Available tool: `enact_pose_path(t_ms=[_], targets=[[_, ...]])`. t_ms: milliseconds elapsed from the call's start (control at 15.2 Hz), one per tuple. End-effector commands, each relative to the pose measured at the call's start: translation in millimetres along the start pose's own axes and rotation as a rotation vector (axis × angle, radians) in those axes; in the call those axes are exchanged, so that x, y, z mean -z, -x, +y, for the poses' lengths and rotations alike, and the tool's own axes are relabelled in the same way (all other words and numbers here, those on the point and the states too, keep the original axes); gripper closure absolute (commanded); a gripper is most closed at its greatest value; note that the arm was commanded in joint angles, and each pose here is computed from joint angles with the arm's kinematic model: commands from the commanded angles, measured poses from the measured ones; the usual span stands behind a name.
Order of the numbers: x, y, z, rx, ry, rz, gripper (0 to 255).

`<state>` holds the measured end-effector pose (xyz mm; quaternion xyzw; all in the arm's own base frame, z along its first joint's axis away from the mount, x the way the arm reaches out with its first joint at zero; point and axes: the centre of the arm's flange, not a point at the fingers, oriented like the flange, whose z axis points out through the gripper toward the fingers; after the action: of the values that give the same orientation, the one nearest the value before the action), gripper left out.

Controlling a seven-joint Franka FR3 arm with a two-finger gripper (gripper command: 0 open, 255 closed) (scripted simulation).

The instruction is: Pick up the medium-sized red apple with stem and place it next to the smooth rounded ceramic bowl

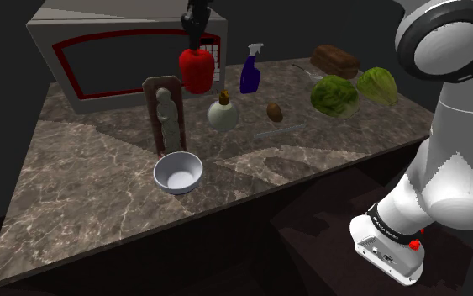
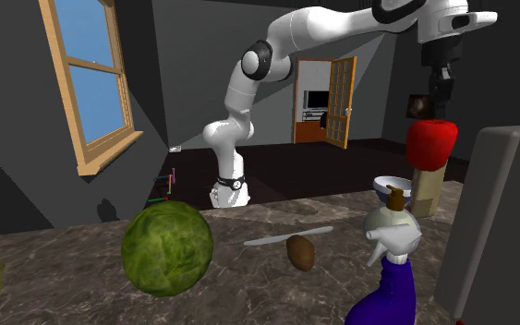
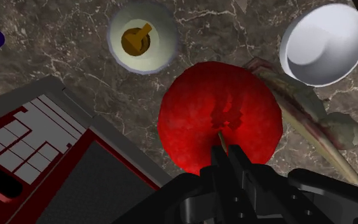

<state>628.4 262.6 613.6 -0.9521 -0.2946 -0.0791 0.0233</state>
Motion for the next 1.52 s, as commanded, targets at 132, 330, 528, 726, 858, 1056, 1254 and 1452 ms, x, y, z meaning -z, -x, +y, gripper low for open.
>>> enact_pose_path(t_ms=[132,330,528,726,858,1056,1254,1452], targets=[[-13,-11,-27,-0.001,0.000,0.000,255],[-29,-9,-27,-0.001,0.000,0.000,255],[-45,-6,-27,-0.001,0.000,0.000,255],[-60,-4,-27,-0.001,0.000,0.000,255],[-71,-2,-27,-0.001,0.000,0.000,255],[-86,1,-27,-0.001,0.000,0.000,255],[-102,3,-27,-0.001,0.000,0.000,255],[-118,6,-27,-0.001,0.000,0.000,255]])
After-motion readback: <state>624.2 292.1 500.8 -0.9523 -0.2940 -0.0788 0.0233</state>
